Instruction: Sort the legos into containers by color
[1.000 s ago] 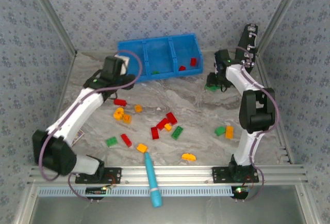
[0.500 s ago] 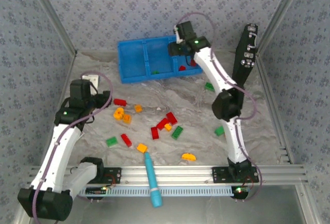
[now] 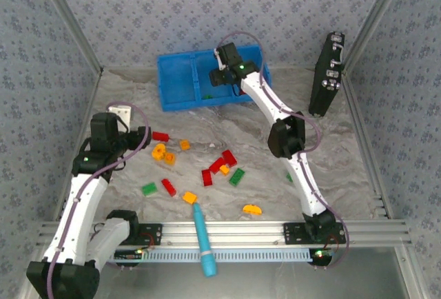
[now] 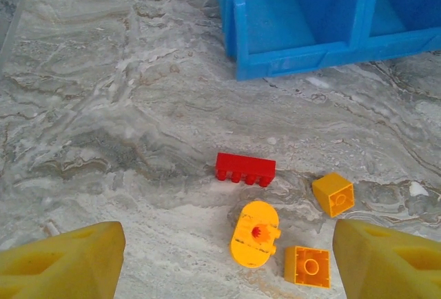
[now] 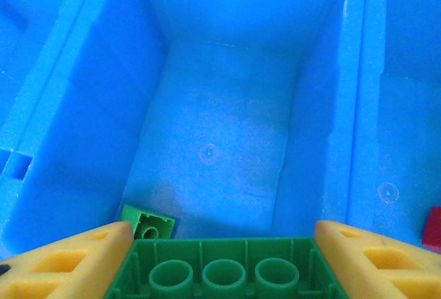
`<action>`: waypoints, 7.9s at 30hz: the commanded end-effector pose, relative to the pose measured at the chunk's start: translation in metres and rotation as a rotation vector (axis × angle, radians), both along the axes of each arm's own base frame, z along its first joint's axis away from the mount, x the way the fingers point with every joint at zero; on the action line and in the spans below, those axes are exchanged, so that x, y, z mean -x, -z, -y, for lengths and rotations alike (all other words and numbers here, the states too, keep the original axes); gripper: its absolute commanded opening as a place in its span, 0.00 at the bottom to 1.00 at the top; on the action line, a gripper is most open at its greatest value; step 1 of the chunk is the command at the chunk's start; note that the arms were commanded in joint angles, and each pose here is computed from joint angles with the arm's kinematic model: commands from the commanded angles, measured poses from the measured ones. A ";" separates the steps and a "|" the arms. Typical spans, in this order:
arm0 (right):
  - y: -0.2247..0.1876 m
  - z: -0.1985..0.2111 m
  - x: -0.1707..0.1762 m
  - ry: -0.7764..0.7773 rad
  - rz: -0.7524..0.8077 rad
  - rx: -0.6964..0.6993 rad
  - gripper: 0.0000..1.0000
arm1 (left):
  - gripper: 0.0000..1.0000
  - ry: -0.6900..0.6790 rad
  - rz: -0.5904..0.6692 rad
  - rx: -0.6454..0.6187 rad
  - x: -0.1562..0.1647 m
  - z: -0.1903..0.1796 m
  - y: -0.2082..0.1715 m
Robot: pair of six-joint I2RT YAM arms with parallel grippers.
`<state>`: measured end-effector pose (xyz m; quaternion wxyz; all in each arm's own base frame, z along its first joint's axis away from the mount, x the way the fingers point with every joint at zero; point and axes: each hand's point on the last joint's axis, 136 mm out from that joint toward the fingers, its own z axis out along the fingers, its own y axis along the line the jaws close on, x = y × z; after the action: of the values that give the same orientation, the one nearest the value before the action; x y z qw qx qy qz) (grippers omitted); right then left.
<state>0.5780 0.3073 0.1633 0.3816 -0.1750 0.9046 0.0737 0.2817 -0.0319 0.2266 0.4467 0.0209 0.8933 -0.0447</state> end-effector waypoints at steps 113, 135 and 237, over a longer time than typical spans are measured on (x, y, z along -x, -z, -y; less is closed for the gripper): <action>0.078 0.212 0.099 0.053 -0.378 0.315 0.35 | 0.81 0.033 -0.112 -0.010 -0.022 0.006 0.030; -0.035 0.017 -0.012 -0.137 0.110 -0.083 0.33 | 0.81 -0.084 -0.259 0.095 -0.024 0.006 0.046; -0.076 -0.004 0.144 -0.544 0.031 -0.527 0.68 | 0.30 -0.144 -0.171 0.569 -0.141 0.063 0.056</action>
<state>0.4583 0.2962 0.1946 0.3866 -0.2891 0.8239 0.2968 0.4103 -0.0737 0.1077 0.2994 -0.2009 0.9144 -0.1839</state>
